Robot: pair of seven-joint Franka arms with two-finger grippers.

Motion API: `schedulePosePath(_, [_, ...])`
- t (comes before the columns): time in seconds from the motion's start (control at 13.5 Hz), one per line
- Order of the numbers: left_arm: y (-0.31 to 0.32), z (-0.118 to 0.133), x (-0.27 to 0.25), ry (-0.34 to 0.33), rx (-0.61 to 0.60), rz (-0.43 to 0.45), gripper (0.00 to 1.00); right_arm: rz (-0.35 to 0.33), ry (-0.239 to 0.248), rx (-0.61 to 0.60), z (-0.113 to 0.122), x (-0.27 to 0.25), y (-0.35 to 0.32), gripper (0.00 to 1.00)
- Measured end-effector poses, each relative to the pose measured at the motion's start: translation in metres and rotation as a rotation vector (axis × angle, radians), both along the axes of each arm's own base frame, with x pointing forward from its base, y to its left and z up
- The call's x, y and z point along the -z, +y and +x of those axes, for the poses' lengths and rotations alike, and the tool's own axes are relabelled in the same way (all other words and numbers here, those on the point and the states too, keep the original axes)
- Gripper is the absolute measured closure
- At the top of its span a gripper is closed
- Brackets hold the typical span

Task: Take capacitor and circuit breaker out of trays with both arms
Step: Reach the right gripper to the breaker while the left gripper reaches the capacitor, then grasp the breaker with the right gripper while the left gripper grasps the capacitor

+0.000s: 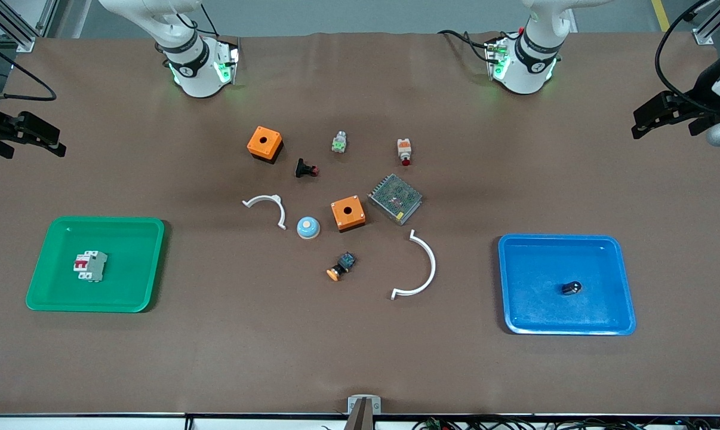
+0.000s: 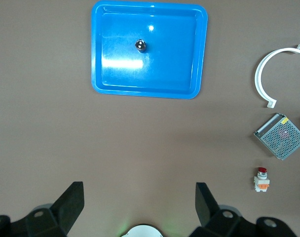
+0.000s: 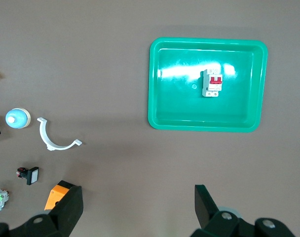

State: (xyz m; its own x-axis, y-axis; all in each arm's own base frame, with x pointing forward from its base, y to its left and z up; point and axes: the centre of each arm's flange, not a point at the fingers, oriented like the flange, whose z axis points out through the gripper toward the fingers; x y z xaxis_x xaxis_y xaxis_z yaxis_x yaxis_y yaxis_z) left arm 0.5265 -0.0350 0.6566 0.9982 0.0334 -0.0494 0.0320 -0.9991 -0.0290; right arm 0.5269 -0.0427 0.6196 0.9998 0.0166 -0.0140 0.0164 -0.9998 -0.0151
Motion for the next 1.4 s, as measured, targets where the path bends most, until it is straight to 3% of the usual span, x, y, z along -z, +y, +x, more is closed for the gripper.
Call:
schedulePosePath(0.37, [0.005, 0.01, 0.012, 0.015, -0.008, -0.003, 0.0, 0.0, -0.001, 0.0, 0.0, 0.0, 0.0, 0.0])
schedulePosePath(0.59, [0.01, 0.043, 0.046, -0.007, -0.012, -0.015, 0.0, -0.001, -0.001, 0.004, 0.002, 0.0, -0.001, 0.0])
schedulePosePath(0.74, [0.012, 0.072, 0.091, -0.002, -0.01, -0.019, 0.0, -0.003, 0.011, 0.012, 0.016, 0.02, -0.006, 0.0])
schedulePosePath(0.89, [0.015, 0.099, 0.149, -0.019, -0.006, 0.003, 0.0, -0.013, 0.022, 0.026, 0.046, 0.064, -0.014, 0.0])
schedulePosePath(1.11, [0.016, 0.121, 0.232, -0.039, -0.029, -0.003, 0.0, -0.032, 0.021, 0.071, 0.088, 0.145, -0.053, 0.0])
schedulePosePath(1.4, [0.02, 0.141, 0.313, -0.041, -0.038, -0.024, 0.0, -0.048, 0.031, 0.055, 0.109, 0.248, -0.127, 0.0])
